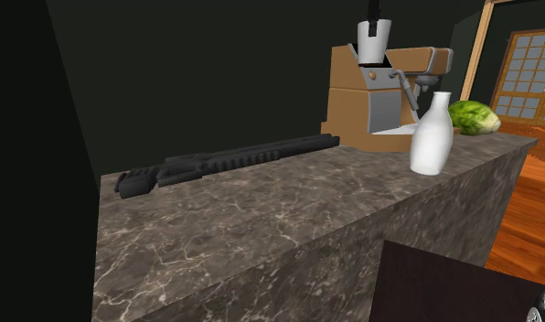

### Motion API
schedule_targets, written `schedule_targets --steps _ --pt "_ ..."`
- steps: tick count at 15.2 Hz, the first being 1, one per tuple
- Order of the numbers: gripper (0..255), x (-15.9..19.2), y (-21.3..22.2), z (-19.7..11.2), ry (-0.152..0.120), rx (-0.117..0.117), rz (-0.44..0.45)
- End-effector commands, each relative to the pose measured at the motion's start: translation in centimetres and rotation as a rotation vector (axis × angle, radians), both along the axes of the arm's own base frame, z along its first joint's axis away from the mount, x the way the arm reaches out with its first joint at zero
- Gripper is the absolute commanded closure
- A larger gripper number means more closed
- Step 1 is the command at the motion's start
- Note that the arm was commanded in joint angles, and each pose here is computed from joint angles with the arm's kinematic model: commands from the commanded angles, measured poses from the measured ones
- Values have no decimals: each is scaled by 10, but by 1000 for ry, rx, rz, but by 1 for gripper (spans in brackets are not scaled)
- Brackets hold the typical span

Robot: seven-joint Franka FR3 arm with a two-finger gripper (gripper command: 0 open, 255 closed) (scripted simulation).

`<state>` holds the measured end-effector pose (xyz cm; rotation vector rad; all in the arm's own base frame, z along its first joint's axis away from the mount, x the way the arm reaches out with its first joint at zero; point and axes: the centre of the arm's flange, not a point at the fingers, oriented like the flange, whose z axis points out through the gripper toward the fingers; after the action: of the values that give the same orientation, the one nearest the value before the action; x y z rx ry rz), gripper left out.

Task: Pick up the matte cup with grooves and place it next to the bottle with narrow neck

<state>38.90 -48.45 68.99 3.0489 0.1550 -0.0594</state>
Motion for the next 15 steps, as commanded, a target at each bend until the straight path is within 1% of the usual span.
schedule_targets --steps 1,2,15 --pt "255 -16 -22 -2 0 1 2" --pt "255 -20 -28 -2 0 1 2" --pt "255 -20 -28 -70 0 1 2"
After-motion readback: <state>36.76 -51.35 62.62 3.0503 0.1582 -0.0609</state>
